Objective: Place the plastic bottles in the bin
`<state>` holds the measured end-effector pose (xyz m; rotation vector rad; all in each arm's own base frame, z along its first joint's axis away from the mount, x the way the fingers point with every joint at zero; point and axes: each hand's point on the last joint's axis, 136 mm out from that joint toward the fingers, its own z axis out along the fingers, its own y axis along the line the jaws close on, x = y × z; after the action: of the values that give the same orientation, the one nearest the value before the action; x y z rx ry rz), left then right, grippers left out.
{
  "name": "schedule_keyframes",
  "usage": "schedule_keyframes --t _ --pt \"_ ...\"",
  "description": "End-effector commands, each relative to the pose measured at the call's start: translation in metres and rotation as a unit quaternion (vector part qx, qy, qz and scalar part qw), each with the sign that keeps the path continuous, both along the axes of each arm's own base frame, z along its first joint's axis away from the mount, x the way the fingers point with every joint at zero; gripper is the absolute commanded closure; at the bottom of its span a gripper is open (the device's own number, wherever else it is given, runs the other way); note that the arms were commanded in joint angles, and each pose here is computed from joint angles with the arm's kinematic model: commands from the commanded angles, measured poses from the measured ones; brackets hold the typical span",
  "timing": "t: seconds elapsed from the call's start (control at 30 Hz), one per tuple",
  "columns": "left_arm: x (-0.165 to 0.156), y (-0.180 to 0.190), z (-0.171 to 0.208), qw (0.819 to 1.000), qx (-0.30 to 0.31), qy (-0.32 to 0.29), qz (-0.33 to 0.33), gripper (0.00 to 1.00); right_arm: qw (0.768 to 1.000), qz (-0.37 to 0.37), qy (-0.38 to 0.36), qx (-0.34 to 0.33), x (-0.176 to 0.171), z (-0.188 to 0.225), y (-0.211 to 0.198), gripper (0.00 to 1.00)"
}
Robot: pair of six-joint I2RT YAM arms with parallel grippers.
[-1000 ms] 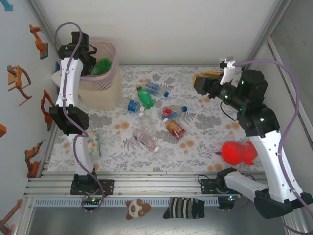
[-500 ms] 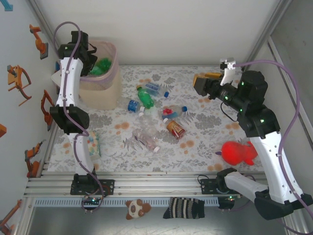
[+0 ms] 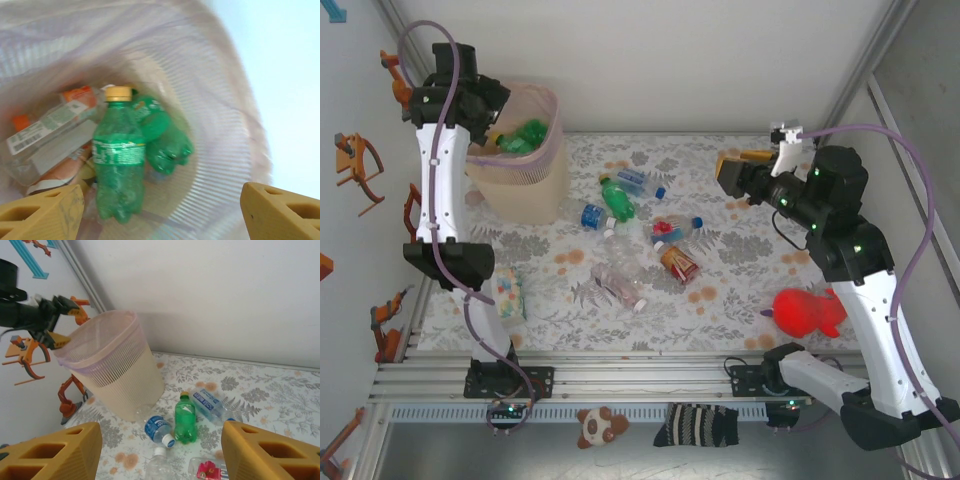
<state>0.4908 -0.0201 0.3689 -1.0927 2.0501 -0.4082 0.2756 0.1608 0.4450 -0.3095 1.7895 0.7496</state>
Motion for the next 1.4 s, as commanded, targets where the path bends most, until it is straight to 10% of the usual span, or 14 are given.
schedule_keyframes --t 0.0,0.67,0.9,1.37 --pt "-0.006 -0.028 0.034 0.993 0.042 -0.056 -0.099 0.19 1.0 -0.005 0.009 -0.019 0.002 -0.009 -0.001 0.37" --pt "-0.109 -0.116 0.07 0.872 0.056 -0.283 -0.396 0.2 0.976 -0.045 0.206 -0.062 0.043 -0.117 0.007 0.38" --pt "-0.135 -0.12 0.041 0.858 0.052 -0.289 -0.42 0.19 0.953 -0.132 0.272 -0.001 0.07 -0.168 0.0 0.33" --pt "-0.153 -0.121 0.002 0.865 0.03 -0.257 -0.43 0.19 0.828 -0.32 0.44 0.135 0.108 -0.283 -0.022 0.33"
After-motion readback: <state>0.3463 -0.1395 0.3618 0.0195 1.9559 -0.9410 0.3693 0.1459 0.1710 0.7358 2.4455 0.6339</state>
